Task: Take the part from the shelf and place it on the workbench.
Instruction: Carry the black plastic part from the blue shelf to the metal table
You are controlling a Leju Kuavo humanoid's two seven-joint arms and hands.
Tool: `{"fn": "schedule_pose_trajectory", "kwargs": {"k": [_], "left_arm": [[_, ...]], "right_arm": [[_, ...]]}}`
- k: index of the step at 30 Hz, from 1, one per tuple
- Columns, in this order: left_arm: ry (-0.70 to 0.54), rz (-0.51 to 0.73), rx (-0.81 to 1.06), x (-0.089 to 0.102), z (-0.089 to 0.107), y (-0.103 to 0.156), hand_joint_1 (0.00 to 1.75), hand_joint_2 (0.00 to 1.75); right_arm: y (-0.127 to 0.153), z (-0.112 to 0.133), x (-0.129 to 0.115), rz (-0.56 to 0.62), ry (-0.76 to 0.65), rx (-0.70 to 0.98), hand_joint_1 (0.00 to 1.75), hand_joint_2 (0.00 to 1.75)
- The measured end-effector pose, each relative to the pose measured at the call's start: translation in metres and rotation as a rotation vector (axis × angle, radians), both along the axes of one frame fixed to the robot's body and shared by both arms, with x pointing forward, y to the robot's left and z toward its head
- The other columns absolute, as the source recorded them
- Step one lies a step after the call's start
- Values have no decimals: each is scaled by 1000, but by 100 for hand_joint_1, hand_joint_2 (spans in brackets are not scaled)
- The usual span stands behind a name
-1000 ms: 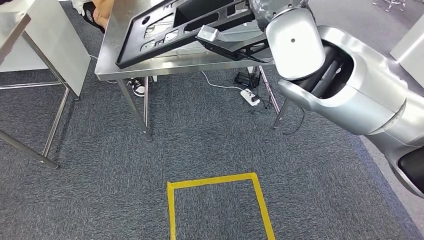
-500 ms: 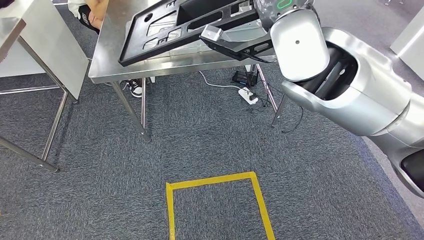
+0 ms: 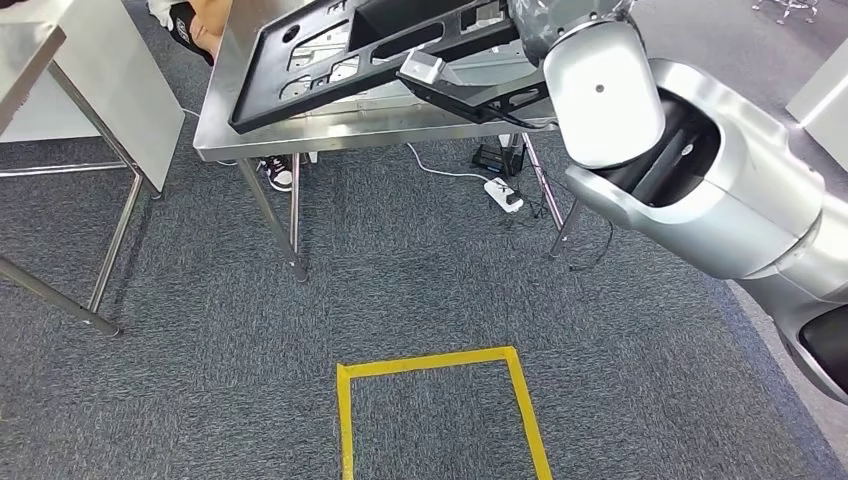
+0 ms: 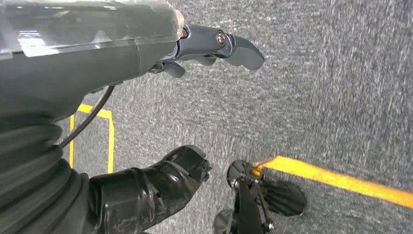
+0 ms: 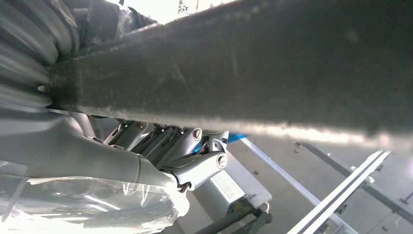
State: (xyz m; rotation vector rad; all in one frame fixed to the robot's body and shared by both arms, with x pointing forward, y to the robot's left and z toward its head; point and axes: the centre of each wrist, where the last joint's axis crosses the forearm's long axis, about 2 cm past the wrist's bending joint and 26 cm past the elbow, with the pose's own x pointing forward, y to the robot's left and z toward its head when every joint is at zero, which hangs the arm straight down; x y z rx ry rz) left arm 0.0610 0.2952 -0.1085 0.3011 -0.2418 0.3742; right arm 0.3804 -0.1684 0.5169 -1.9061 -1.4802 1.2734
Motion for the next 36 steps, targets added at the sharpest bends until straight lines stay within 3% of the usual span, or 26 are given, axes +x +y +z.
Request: {"fn": "schedule_pose_trajectory", "kwargs": {"k": [36], "left_arm": [[-10,-11,12,0,0,1,0,175]], "right_arm": [[-7,-7,1,2,25,9,175,175]]}}
